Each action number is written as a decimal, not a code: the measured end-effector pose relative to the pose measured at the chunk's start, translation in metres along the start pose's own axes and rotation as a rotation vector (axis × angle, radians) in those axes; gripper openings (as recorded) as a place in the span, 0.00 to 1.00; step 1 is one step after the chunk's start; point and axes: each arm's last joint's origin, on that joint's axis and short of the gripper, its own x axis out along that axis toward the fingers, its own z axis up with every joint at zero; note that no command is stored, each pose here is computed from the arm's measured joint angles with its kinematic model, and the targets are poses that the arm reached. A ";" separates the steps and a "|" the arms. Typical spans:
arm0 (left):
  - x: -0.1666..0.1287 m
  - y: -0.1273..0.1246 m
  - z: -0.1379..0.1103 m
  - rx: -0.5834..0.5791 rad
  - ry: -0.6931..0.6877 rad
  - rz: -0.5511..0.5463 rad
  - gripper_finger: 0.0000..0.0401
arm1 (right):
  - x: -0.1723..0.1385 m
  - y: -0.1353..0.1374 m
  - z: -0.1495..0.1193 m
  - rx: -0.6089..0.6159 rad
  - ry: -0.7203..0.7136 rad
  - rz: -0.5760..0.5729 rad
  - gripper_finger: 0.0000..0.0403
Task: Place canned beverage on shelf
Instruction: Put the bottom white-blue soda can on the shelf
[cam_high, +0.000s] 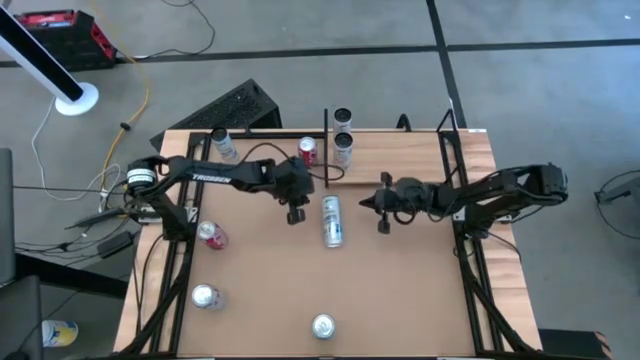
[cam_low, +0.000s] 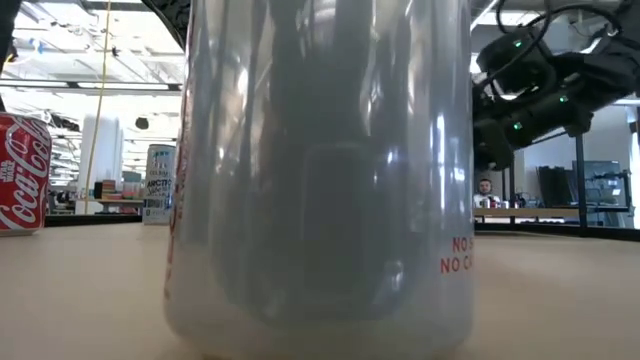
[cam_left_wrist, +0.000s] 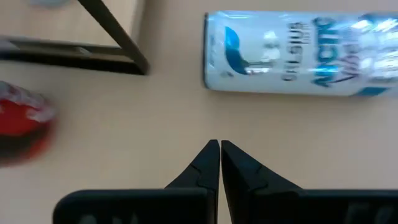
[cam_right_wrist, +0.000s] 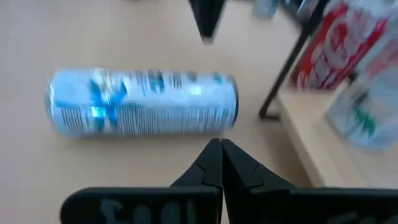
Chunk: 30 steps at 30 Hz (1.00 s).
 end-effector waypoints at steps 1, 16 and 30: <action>0.000 0.001 0.001 -0.044 -0.009 -0.036 0.00 | 0.000 -0.002 -0.001 -0.001 0.030 0.009 0.05; 0.015 -0.033 -0.007 0.002 -0.153 0.070 0.00 | 0.007 0.000 0.007 0.240 0.100 0.080 0.05; 0.023 -0.047 -0.035 -0.070 -0.364 -0.149 0.00 | 0.003 0.036 0.010 0.528 0.286 0.032 0.05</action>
